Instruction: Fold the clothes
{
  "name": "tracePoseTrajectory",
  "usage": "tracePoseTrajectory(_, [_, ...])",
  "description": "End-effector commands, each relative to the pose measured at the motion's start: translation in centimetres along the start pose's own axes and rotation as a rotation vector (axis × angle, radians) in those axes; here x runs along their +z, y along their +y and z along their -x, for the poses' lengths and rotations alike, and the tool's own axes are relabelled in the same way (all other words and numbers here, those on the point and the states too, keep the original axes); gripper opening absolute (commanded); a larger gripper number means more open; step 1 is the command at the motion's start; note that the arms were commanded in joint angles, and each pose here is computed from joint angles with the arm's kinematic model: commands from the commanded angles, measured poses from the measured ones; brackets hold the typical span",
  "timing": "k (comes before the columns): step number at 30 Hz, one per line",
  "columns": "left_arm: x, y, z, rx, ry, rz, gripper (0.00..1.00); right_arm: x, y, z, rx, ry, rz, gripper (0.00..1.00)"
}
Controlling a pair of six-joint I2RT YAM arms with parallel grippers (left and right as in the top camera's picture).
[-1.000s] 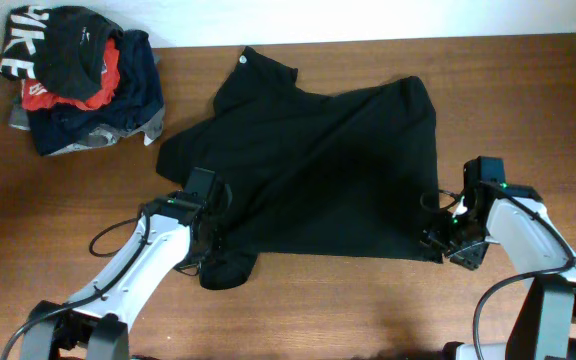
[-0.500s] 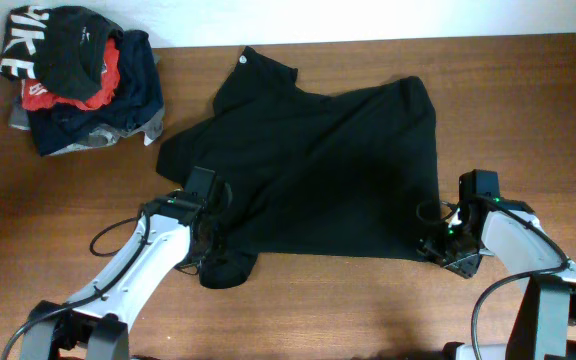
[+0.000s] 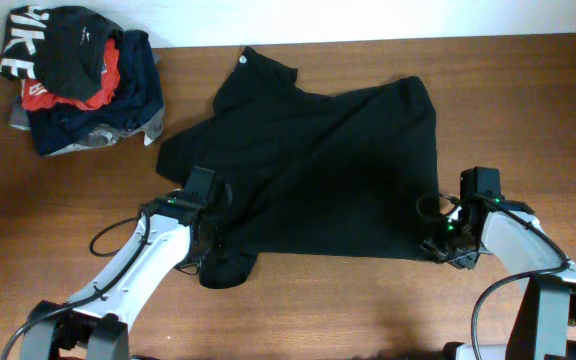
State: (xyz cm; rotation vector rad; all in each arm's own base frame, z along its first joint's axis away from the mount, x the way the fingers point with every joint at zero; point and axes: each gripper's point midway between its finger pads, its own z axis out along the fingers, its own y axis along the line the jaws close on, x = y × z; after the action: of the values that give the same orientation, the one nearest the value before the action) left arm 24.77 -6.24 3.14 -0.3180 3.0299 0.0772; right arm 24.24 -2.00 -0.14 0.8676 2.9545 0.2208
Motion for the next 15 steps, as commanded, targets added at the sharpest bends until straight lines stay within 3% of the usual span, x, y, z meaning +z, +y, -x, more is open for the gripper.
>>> tracePoseTrajectory(1, [-0.4,0.2,0.7,0.003,-0.028,0.006,0.01,0.3,0.1,-1.4,0.007,0.054,0.018,0.33])
tracePoseTrajectory(5, [-0.4,0.2,0.7,0.003,-0.029,0.006,0.01,0.3,-0.1,-1.9,0.010,0.076,0.008,0.04])
tracePoseTrajectory(15, [-2.9,-0.1,3.0,0.069,-0.087,0.021,0.01,-1.9,-0.9,-1.4,0.070,0.115,-0.006,0.04])
